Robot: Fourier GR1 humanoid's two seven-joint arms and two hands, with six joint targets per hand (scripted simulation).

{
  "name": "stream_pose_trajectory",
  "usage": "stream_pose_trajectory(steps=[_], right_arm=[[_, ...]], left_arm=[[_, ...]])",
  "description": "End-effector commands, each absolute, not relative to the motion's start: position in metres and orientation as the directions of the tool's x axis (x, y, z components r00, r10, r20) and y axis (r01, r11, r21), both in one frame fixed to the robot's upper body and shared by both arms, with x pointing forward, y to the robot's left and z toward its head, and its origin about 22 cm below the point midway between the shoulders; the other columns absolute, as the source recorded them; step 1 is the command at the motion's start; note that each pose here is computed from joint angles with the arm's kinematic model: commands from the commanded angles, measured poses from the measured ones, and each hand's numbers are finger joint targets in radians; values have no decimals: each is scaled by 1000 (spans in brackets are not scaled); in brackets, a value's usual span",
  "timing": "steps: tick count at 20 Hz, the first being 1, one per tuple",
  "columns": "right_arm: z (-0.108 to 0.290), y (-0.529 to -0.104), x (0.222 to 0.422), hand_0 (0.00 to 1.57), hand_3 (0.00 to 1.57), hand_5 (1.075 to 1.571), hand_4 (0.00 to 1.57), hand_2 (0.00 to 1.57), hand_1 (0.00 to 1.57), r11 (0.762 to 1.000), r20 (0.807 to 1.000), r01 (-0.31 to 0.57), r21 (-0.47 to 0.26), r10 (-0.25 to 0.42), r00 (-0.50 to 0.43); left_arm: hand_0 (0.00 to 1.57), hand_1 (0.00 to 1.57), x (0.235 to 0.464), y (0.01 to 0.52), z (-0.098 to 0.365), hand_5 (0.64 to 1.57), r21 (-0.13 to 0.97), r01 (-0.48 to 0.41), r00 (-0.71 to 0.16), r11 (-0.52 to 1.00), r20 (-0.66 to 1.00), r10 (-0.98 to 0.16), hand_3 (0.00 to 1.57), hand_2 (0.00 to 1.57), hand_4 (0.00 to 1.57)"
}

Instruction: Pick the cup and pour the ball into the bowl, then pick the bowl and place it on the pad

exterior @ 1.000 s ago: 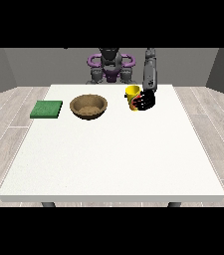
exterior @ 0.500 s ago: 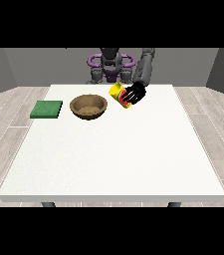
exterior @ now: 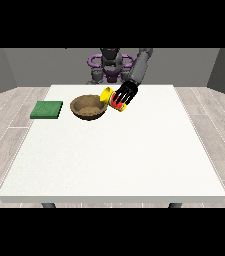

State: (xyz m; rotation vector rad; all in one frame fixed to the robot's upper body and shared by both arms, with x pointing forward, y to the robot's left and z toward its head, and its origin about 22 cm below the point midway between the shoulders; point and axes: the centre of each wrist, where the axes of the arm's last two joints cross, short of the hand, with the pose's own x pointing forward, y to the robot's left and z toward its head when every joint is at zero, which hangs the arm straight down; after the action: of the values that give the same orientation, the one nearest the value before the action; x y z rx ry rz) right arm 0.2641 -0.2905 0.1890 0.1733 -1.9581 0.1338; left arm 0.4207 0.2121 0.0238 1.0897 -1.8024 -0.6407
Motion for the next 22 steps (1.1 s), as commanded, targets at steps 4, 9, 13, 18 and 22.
stream_pose_trajectory(steps=[4,9,13,18,22], right_arm=[[182,-285,280,0,0,1562,347,0,0,982,928,-187,-7,-63,-366],[153,-281,284,0,0,1565,365,0,0,982,960,-189,6,-59,-273],[138,-290,288,0,0,1566,381,0,0,985,967,-170,36,-77,-244],[120,-296,288,0,0,1566,383,0,0,988,973,-148,36,-68,-221],[110,-294,297,0,0,1566,379,0,0,988,985,-142,55,-77,-157]], left_arm=[[1368,1368,432,192,33,1552,846,-510,-162,154,82,-983,1571,1571,828],[1343,1343,430,159,22,1509,902,-428,-171,-59,-145,-975,1531,1501,933],[1438,1438,418,131,1,1484,878,-415,-222,-239,-353,-909,1543,1523,928],[1502,1502,418,113,6,1515,754,-453,-224,-476,-613,-758,1571,1571,1021],[1500,1500,406,82,4,1509,718,-446,-231,-535,-670,-706,1571,1571,1045]])
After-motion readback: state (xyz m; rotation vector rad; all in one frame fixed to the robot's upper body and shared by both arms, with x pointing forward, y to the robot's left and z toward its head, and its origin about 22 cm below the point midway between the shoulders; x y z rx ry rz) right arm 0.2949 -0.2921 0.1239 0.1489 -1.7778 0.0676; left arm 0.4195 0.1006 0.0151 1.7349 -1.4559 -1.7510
